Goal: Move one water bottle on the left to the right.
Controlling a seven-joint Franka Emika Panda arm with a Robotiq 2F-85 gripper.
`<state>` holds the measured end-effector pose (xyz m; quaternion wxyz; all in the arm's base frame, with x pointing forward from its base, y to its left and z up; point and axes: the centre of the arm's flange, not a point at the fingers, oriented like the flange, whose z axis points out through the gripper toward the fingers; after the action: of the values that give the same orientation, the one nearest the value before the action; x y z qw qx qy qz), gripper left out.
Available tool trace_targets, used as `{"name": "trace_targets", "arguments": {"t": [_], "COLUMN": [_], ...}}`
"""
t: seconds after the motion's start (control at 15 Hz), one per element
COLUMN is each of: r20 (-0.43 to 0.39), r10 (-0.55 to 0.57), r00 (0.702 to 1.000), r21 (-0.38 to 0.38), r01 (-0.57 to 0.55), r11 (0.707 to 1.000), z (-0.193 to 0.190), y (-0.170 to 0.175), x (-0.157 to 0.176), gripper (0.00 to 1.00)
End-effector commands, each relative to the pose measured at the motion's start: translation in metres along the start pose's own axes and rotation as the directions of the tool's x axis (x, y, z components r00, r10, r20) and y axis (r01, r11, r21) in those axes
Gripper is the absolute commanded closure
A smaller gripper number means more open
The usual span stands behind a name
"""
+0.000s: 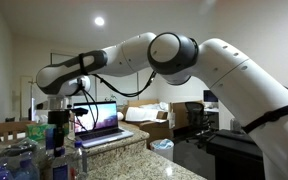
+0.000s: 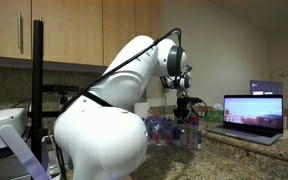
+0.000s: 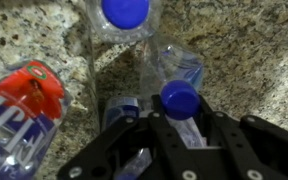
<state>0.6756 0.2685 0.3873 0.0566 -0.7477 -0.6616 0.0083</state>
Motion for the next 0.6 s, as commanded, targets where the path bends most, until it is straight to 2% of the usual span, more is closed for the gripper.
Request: {"name": "trace_targets", "arguments": {"t": [0.0,0.53], "r20": [0.002,0.001], "r10": [-0.050,0.017], "r00": [0.999,1.000], "r21": [0.032,0.041], "r01": [0.049,-0.017], "r11": [0.998,0.999], "z": [0.003,0.006], "y": [-0.038,-0.093], "x": [-0.008,-0.049], "gripper": [0.85,0.85]}}
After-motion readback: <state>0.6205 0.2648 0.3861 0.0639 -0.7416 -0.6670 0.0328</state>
